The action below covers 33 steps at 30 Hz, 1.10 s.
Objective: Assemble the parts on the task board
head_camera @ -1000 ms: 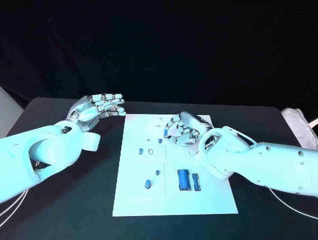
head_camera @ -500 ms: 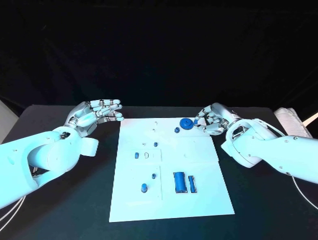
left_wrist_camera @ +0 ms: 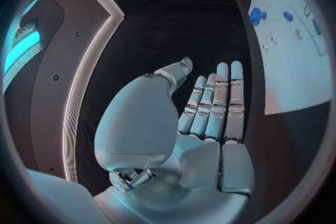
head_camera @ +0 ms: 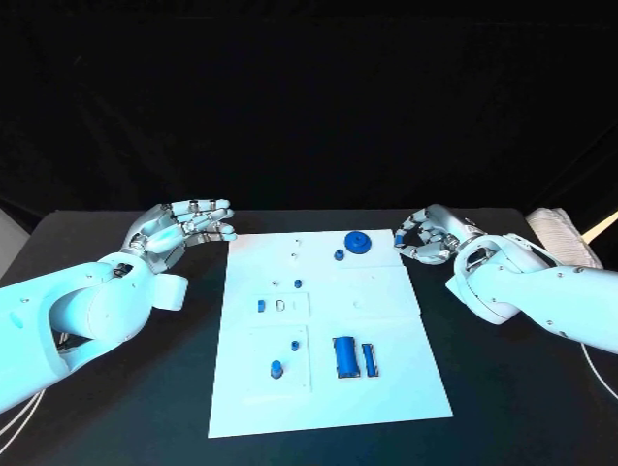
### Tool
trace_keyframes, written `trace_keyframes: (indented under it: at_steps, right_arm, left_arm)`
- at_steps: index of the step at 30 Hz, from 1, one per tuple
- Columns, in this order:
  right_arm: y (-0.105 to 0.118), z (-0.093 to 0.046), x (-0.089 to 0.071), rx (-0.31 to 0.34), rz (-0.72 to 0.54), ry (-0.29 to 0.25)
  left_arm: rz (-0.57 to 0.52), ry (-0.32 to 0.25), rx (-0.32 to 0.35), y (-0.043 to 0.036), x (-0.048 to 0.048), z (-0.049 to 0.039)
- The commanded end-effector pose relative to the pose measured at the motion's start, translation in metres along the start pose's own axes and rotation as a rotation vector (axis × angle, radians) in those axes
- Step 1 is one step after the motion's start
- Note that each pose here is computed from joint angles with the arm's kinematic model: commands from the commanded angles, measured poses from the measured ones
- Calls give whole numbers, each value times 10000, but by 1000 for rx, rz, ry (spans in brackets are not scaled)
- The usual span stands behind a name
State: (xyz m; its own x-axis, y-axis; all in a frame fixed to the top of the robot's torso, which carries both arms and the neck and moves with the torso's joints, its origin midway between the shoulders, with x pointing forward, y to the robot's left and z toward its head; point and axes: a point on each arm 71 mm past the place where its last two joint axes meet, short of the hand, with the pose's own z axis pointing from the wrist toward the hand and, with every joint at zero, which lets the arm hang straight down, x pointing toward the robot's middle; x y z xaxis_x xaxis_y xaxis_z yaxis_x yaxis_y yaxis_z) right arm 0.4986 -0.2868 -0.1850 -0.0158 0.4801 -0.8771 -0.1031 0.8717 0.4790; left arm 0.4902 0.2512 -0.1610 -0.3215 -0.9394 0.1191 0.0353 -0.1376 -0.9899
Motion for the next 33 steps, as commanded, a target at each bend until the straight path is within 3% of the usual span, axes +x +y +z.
trace_keyframes:
  at_steps: [1,17,33]
  right_arm:
    - [25,16,42,-57,-25,12]
    - [76,57,233,-124,-72,10]
    - [5,57,316,-125,-116,21]
  left_arm:
    - [-6,20,11,-5,29,5]
    - [-2,16,7,1,15,3]
    - [2,10,4,-4,-7,-12]
